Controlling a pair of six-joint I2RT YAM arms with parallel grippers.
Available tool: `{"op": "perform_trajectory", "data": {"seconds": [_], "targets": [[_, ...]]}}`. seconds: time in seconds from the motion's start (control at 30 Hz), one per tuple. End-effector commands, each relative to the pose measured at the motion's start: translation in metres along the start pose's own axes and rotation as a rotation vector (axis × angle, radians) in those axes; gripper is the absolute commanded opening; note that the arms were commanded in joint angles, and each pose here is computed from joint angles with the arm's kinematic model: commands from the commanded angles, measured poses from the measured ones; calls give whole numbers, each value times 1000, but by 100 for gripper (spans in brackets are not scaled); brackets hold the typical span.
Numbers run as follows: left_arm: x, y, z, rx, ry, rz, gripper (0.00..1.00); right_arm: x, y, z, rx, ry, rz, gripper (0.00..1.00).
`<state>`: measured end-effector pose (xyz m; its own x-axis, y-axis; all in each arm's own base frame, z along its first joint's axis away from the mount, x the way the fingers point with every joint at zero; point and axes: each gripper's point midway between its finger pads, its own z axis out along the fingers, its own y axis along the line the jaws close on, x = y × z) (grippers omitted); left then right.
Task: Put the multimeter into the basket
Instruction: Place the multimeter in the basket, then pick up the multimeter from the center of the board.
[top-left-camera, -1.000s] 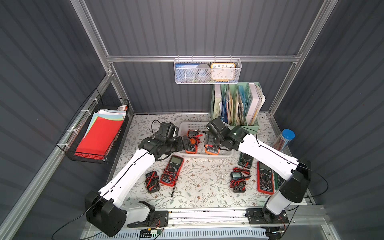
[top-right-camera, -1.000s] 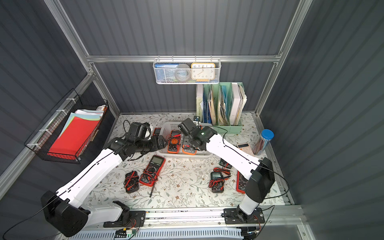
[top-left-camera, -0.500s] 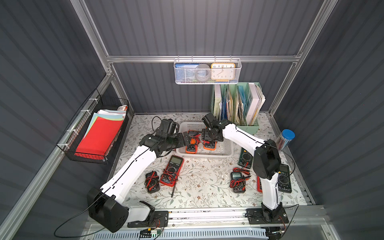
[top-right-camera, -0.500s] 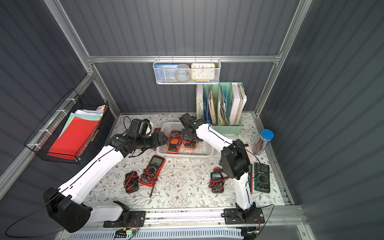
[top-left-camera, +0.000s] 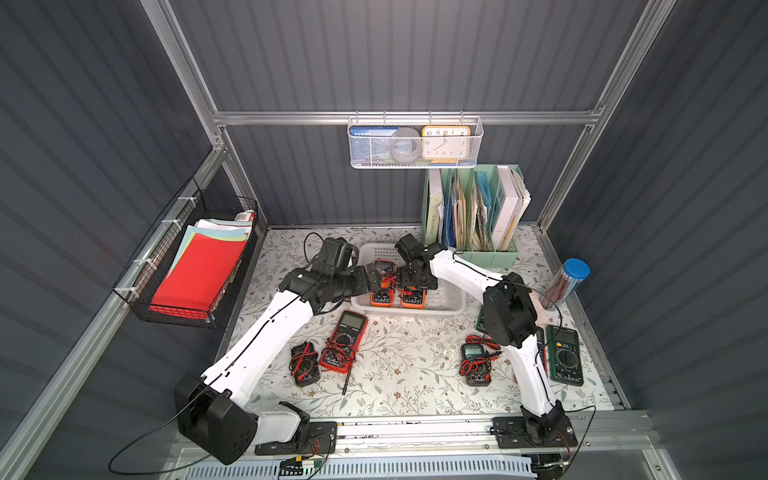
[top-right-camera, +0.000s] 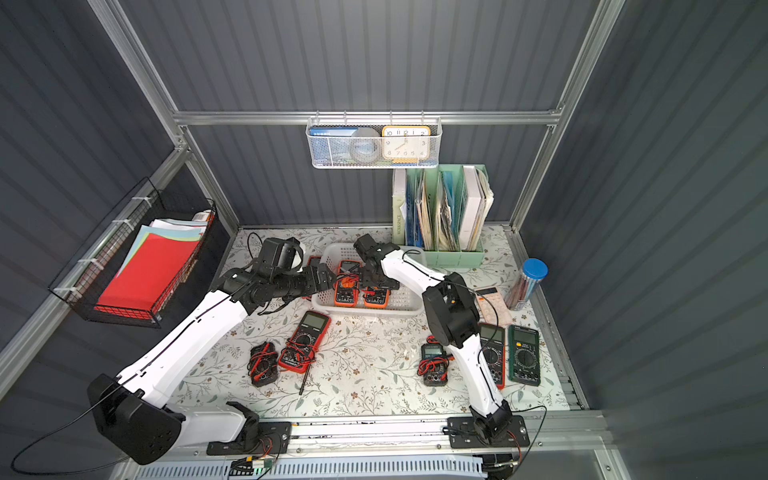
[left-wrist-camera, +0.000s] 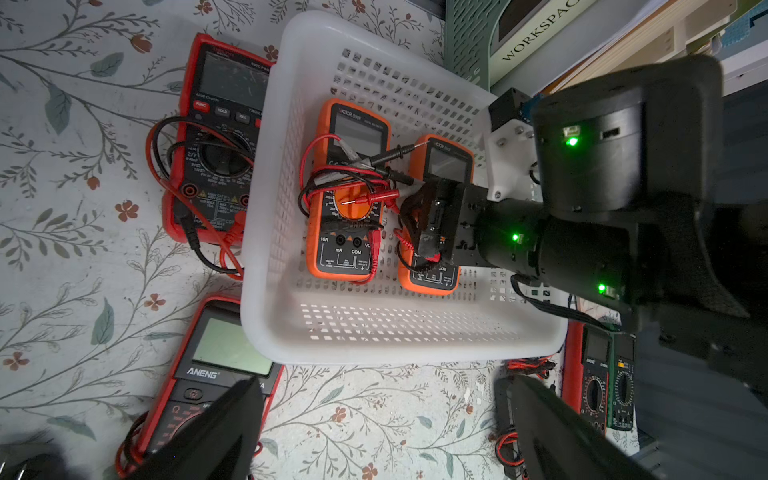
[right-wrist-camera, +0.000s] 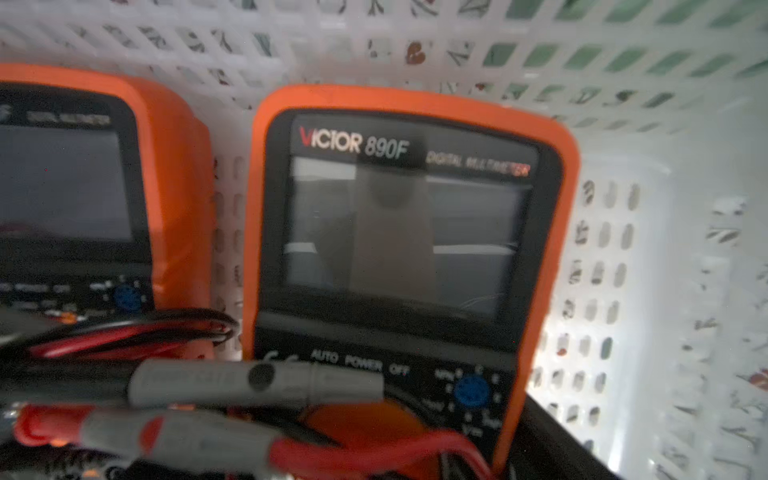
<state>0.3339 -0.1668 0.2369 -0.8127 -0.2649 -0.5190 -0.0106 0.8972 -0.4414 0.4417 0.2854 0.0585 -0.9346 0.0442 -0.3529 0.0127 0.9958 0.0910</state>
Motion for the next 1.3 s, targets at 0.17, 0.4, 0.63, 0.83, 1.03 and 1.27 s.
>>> {"op": "perform_trajectory", "data": {"seconds": [0.17,0.4,0.63,0.83,1.03,1.27], "targets": [[2,1,4,-1,13,1,99,-8,6,-13,-18,-15,-2,98],[4,2,6,-4,22,2,99,-23,4,-49,-32,-90,4,99],[2,3,4,-13,10,8,99,-39,6,-102,-95,-185,22,99],[7,8,4,-29,19,9,99,-38,5,-148,-173,-244,52,99],[18,19,2,-57,30,8,99,-15,-1,-174,-206,-271,73,99],[34,21,7,-37,79,-2,99,18,-31,-184,-186,-285,137,99]]}}
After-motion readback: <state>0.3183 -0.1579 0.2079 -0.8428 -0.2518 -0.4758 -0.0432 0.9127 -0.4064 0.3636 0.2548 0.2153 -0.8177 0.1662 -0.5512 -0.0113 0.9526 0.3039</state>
